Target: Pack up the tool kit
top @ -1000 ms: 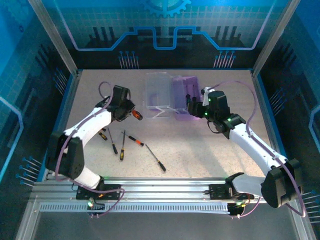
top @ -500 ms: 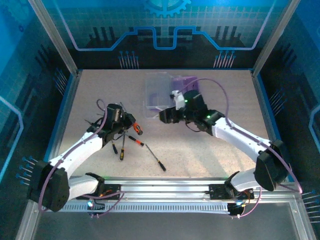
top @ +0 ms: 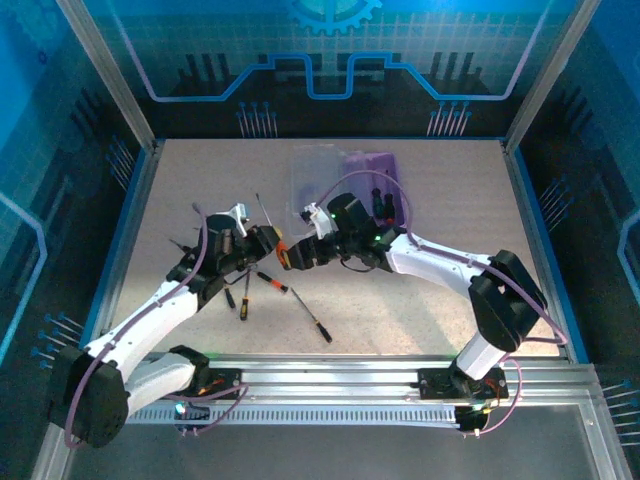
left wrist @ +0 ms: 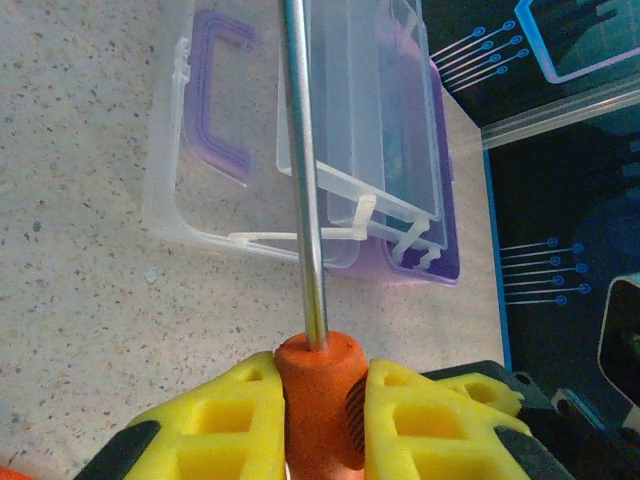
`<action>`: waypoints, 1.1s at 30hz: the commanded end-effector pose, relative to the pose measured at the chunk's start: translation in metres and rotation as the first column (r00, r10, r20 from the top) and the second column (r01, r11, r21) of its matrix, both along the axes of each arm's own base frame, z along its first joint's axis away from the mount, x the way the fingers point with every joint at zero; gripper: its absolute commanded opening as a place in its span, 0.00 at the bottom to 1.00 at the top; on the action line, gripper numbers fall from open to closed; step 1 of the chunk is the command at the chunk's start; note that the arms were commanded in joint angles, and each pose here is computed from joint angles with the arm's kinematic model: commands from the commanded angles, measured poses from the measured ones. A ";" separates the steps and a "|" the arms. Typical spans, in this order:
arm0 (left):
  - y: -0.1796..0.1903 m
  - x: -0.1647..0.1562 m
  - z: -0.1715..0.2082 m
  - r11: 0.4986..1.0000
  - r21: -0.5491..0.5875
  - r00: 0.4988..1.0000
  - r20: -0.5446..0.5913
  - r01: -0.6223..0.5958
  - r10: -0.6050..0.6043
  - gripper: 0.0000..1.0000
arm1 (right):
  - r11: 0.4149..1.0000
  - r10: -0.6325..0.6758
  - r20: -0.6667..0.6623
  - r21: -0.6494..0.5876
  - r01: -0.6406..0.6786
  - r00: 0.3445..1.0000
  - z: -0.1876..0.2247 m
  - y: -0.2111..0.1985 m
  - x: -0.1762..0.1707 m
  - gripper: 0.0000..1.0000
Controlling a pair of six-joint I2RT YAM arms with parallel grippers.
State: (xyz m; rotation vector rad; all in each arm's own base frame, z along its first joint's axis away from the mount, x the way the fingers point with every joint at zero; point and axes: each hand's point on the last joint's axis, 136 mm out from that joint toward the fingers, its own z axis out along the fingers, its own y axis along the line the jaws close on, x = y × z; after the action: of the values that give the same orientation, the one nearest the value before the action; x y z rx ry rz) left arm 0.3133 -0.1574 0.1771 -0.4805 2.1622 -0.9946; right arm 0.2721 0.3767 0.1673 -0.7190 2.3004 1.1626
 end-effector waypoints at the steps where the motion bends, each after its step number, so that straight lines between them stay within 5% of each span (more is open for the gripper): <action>1: -0.008 -0.001 0.010 0.999 -0.036 0.998 0.047 0.041 -0.039 0.17 | 0.999 0.032 0.005 0.044 -0.032 0.999 0.012 0.013 0.000 0.63; 10: -0.010 0.001 0.004 0.998 -0.041 0.999 0.036 0.040 -0.039 0.17 | 0.996 0.050 -0.053 0.075 -0.046 0.997 0.004 0.020 -0.001 0.58; 26: -0.015 0.004 -0.007 0.999 -0.027 0.999 0.023 0.035 -0.035 0.18 | 0.992 0.020 -0.180 0.123 0.003 0.983 -0.006 0.020 0.004 0.26; 33: -0.013 0.005 -0.008 0.999 -0.019 0.999 0.029 0.026 -0.025 0.20 | 0.991 0.009 -0.181 0.133 0.015 0.983 -0.002 0.018 0.004 0.20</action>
State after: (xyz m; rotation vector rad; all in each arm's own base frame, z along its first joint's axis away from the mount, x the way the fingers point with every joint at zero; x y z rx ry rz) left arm 0.3172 -0.1665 0.1659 -0.4575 2.1646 -1.0081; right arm 0.2741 0.3911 0.1570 -0.5797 2.3851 1.3783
